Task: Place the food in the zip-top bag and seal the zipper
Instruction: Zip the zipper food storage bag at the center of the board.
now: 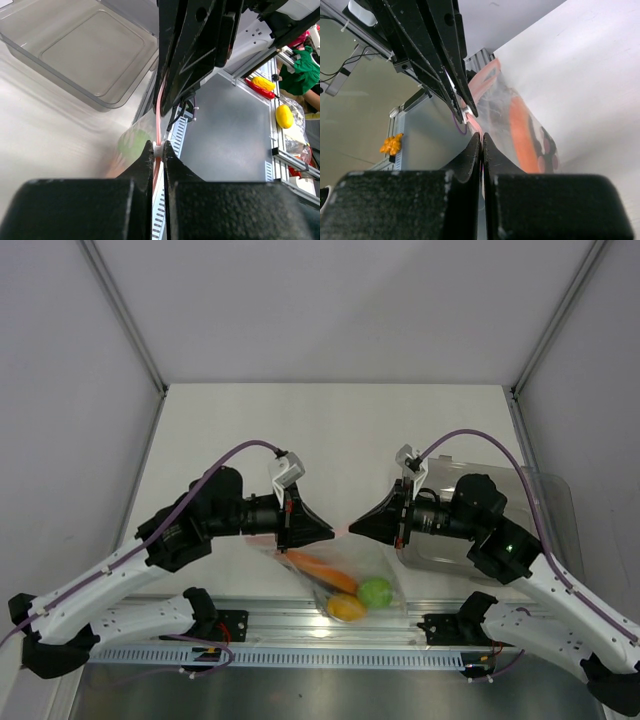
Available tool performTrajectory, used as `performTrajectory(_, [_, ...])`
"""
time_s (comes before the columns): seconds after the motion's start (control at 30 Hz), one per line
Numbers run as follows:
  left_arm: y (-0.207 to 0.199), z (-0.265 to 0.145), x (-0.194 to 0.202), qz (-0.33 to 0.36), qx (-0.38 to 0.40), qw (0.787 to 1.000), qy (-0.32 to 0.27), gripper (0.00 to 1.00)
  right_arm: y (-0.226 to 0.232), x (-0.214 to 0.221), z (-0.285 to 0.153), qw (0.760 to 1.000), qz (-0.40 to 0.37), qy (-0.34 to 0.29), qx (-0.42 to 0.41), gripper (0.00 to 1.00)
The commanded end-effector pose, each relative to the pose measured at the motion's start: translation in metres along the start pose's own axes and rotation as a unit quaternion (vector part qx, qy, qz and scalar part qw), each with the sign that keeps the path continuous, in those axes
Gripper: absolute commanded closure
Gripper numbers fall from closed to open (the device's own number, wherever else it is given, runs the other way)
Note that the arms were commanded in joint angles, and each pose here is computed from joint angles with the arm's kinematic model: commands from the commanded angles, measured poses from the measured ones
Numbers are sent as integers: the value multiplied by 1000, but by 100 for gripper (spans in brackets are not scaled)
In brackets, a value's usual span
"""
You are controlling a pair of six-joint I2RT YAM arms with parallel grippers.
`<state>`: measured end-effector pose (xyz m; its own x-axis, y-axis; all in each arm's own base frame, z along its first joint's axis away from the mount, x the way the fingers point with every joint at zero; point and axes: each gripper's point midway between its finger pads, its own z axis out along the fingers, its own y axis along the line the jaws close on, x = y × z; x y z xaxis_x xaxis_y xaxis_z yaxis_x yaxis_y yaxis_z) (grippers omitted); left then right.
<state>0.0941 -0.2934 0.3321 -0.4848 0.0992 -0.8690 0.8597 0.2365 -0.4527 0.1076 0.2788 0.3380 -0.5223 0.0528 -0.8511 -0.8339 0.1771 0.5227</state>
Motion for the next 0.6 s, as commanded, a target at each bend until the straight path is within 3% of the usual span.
performTrajectory(0.0, [-4,-16,0,11,-5,1000,-4,100,2,-29,-9,998,-26,-49,26,100])
performTrajectory(0.57, [0,-41,7,19,-39,999,-5,99,-13,-27,-16,995,-16,-64,70,100])
